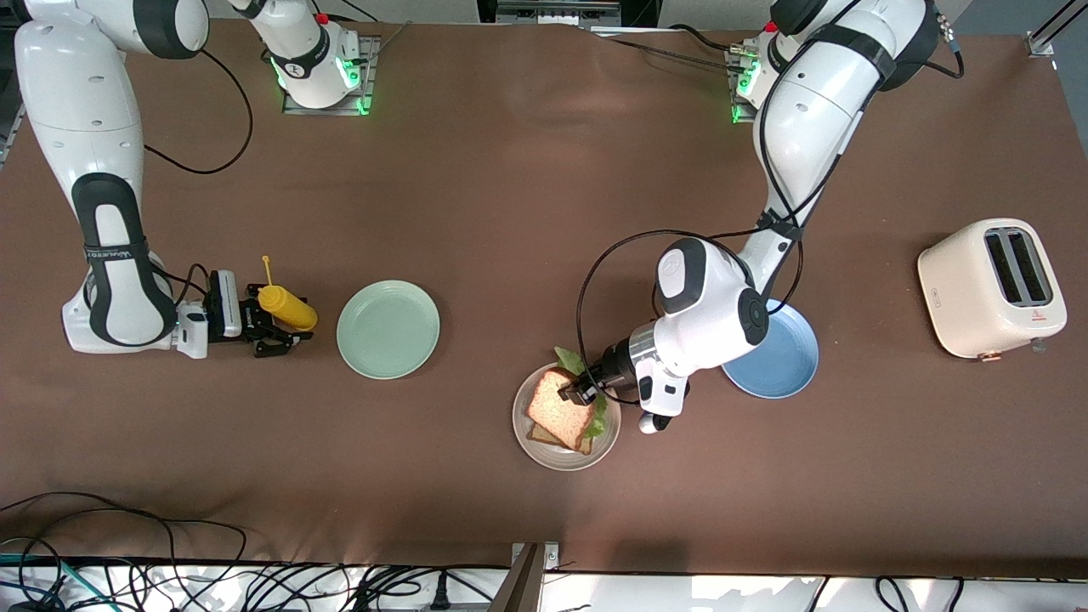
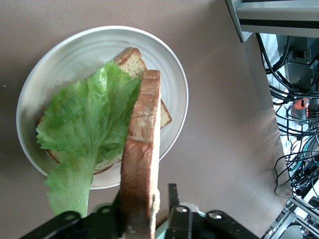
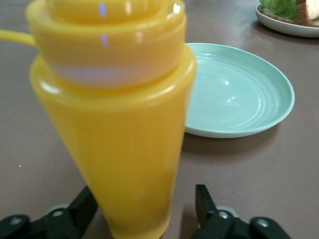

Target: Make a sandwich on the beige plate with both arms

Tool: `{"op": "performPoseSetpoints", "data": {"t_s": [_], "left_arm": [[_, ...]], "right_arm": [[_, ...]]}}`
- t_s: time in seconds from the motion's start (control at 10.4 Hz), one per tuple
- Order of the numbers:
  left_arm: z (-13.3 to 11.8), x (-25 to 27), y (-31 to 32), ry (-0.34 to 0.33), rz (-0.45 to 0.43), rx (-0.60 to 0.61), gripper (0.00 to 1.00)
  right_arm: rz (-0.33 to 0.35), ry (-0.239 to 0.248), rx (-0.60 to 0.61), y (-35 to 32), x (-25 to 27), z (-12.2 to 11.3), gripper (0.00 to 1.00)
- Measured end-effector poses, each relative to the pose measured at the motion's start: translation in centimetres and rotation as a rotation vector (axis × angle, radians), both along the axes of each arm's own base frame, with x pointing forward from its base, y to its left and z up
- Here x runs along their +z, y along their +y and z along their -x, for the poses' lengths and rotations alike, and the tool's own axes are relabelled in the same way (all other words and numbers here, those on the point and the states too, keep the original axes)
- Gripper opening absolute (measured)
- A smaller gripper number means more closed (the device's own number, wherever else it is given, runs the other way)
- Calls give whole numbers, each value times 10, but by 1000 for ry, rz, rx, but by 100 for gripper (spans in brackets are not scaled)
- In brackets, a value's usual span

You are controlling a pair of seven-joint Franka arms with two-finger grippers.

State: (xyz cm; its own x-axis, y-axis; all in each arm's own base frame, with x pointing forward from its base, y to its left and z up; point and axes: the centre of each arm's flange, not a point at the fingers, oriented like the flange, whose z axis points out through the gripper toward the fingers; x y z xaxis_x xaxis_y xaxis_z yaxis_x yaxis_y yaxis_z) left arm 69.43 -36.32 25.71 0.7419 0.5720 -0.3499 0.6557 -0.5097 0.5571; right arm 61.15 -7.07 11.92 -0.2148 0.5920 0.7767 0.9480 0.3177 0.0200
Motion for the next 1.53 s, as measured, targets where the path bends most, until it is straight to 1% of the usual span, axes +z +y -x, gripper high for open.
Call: {"op": "performPoseSetpoints", "data": {"t_s": [0.1,0.19,0.38,0.48,0.57,0.77,0.96,1.15,1.25,1.44,1.53], "left_arm": [[0,0,0,-2,0,-1,58],[0,0,0,-5,-4,-5,70],[2,-1,-4,-14,-22,-25,97],[4,-3,-6,-14,-35,-42,100],[7,-7,-8,-8,-65,-81,100],[13,-14,-10,0,-133,-162,100],[18,-20,-10,21,-178,-218,100],[25,-25,-11,34,-249,-294,100],[26,-26,-11,41,-259,-307,100],[30,-27,-9,72,-278,-339,100],[32,-25,-7,94,-310,-375,100]], "right_arm": [[8,-3,-3,-6,2,-1,100],[29,-11,4,-15,6,-3,100],[89,-42,54,-30,27,-18,100],[128,-47,62,-36,43,-28,100],[176,-34,39,-42,64,-35,100],[304,29,-61,-52,120,-45,100],[446,103,-208,-57,186,-47,100],[563,177,-359,-44,241,-46,100],[594,212,-441,-34,263,-45,100],[620,291,-605,-25,292,-40,100],[633,334,-684,-26,303,-37,100]]}}
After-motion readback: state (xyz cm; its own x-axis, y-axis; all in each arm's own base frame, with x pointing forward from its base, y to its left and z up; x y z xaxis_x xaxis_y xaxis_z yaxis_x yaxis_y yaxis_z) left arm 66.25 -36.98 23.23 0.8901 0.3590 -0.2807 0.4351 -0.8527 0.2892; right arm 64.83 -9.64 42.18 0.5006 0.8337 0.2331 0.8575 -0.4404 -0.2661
